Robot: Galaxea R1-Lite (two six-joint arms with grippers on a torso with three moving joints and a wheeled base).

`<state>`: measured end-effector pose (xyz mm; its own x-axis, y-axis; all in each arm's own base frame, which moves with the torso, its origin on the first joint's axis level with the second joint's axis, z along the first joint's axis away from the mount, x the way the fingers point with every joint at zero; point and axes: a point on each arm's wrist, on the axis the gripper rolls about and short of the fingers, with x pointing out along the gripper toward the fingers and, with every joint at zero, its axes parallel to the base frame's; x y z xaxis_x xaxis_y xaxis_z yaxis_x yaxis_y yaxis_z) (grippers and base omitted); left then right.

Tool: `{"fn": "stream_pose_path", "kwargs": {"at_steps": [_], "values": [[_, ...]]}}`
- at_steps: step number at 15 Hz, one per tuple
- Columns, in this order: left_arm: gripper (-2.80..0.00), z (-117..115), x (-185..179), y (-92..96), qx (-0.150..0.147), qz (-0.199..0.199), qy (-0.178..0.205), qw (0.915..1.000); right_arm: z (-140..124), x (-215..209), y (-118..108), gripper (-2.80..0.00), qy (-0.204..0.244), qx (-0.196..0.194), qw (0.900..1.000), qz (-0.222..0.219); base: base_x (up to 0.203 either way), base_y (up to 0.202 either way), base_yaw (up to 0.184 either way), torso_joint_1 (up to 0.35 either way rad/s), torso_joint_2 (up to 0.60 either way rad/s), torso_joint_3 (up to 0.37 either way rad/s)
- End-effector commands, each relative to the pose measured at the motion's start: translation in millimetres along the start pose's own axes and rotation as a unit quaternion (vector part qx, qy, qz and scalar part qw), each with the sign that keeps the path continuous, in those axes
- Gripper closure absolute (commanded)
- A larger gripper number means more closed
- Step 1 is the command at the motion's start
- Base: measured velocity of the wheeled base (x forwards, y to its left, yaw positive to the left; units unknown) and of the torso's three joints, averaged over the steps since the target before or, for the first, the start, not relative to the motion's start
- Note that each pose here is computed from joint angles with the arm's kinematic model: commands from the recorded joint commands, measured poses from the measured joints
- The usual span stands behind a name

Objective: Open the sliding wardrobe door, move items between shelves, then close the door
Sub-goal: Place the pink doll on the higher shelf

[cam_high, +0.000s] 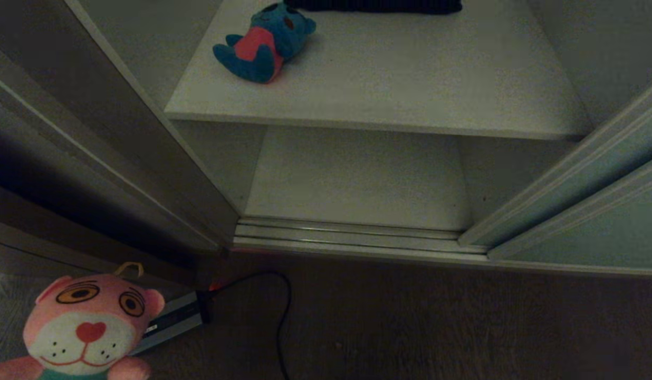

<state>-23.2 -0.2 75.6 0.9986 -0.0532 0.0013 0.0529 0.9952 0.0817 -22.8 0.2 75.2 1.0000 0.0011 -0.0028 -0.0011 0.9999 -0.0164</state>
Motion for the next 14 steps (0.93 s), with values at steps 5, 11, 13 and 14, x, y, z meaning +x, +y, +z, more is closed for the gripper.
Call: {"fn": "stream_pose_path", "kwargs": {"at_steps": [5, 11, 13, 14], "values": [[0.0, -0.1, 0.2, 0.0, -0.002, 0.0, 0.0, 1.0, -0.9, 0.2, 0.0, 0.0, 0.001, 0.0, 1.0, 0.0, 0.0, 0.0, 0.0, -0.001, 0.0, 0.197], [0.0, -0.1, 0.2, 0.2, -0.008, 0.004, 0.0, 1.0, -0.9, 0.1, 0.0, 0.0, 0.001, 0.0, 1.0, 0.0, 0.0, 0.0, 0.0, 0.0, 0.0, 0.203], [0.0, 0.6, 0.1, 0.5, -0.006, 0.009, -0.002, 0.9999, -0.9, 0.2, 0.0, 0.0, 0.002, 0.0, 1.0, 0.0, 0.0, 0.0, 0.0, 0.002, 0.0, 0.105], [0.0, 1.2, 0.1, 0.7, -0.002, 0.013, -0.004, 0.9999, -0.9, 0.1, 0.0, 0.0, 0.001, 0.0, 1.0, 0.0, 0.0, 0.0, 0.0, 0.006, 0.0, 0.037]]}}
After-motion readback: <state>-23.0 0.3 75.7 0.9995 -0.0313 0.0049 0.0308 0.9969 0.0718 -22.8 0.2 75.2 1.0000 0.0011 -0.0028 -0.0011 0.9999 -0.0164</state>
